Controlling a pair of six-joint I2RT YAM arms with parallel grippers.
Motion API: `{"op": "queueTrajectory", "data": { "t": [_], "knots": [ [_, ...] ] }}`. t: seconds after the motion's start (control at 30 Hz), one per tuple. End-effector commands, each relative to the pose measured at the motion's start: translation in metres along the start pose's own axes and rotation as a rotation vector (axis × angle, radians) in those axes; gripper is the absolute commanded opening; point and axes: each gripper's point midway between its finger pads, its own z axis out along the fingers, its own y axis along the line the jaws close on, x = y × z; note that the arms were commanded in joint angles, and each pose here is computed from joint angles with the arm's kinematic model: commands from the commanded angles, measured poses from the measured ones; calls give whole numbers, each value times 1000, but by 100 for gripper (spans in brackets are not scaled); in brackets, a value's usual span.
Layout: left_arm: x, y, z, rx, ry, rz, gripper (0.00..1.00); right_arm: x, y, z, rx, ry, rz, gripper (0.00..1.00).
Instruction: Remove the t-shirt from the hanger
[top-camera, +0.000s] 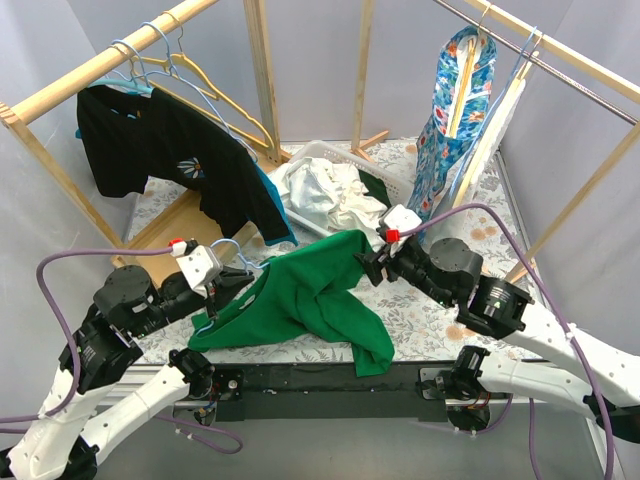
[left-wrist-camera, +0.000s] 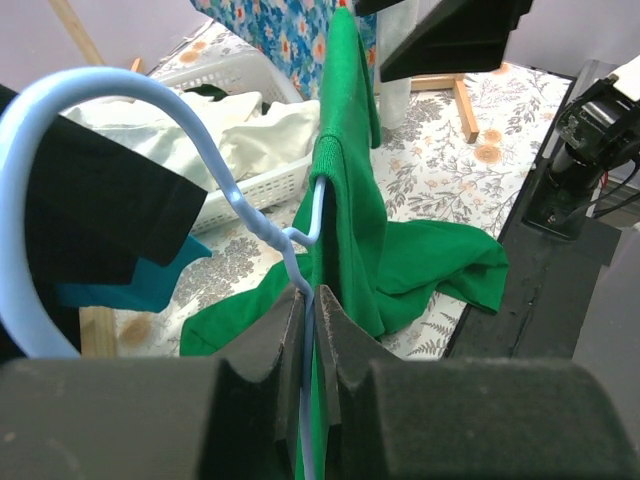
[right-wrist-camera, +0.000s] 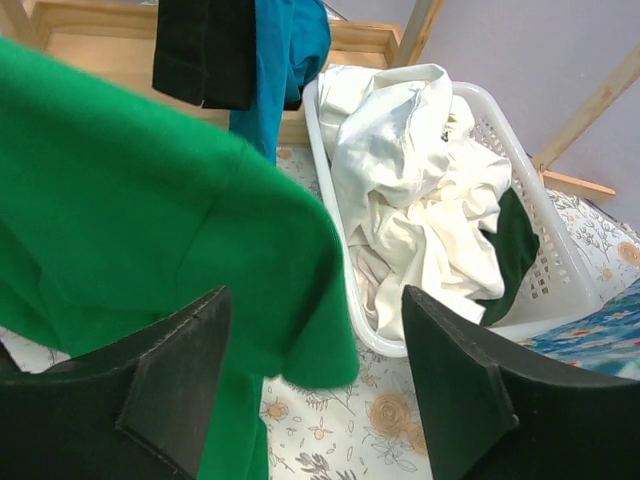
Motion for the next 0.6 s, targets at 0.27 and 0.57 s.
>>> {"op": "queueTrajectory", "data": {
  "t": [0.27,0.57],
  "knots": [
    [-23,-1,-22,-24,-56,0,0,6,6,-8,-41,-15,-7,75],
    [-29,-9,-30,5,-66,-9,0,8,5,20,0,-25,-28,48]
  ]
}}
